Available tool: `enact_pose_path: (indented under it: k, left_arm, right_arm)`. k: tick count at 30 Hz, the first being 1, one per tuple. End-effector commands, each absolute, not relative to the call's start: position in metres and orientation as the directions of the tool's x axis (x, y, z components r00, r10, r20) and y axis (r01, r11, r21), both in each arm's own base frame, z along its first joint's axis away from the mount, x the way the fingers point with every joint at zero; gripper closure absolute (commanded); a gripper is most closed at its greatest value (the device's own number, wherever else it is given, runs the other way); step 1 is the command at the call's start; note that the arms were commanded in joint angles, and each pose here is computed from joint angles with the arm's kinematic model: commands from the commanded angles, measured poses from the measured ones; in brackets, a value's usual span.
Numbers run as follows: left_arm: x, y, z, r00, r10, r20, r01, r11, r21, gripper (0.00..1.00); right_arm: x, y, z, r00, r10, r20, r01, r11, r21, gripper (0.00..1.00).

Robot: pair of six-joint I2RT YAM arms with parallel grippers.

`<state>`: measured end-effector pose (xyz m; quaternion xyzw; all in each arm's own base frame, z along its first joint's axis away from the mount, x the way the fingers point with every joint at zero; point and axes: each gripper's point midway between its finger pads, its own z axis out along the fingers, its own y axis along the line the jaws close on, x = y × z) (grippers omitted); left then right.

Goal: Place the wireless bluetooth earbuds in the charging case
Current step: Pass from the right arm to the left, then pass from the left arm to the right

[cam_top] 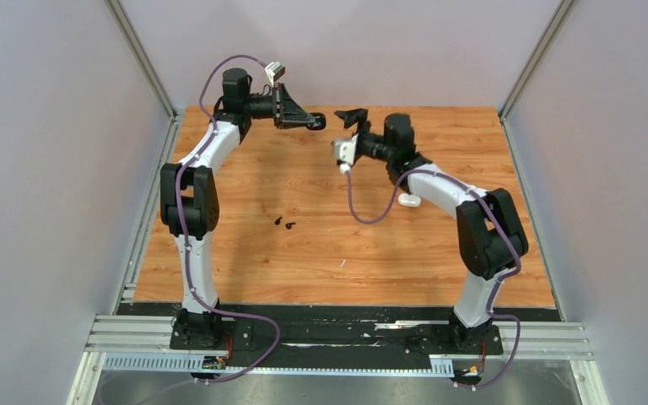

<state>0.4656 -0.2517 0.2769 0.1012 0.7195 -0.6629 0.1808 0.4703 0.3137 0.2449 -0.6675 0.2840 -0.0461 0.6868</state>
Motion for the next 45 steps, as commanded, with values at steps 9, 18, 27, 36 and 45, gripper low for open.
enact_pose_path:
  k: [9, 18, 27, 36, 45]
  left_arm:
    - [0.416, -0.257, 0.278, -0.247, 0.195, -0.949, 0.965, 0.139, -0.223, 1.00]
    - [0.392, -0.278, 0.278, 0.091, 0.270, -0.959, 0.984, 0.121, 0.128, 1.00]
    - [0.387, -0.279, 0.273, 0.108, 0.312, -0.944, 0.979, 0.131, 0.155, 1.00]
    - [0.387, -0.287, 0.271, 0.112, 0.315, -0.943, 0.981, 0.117, 0.155, 1.00]
    - [0.379, -0.298, 0.272, 0.110, 0.310, -0.944, 0.988, 0.073, 0.139, 1.00]
  right_arm:
    - [0.423, 0.247, 0.306, -0.017, -0.288, -0.957, -0.987, 0.160, -0.031, 0.23]
    - [0.398, 0.287, 0.289, -0.057, -0.275, -0.960, -0.998, -0.010, 0.062, 0.38]
    - [0.392, 0.302, 0.280, -0.027, -0.304, -0.952, -0.998, -0.040, 0.041, 0.47]
    - [0.387, 0.306, 0.279, 0.034, -0.325, -0.945, -0.998, -0.059, -0.015, 0.54]
    - [0.391, 0.315, 0.277, 0.001, -0.328, -0.945, -0.999, -0.049, 0.016, 0.74]
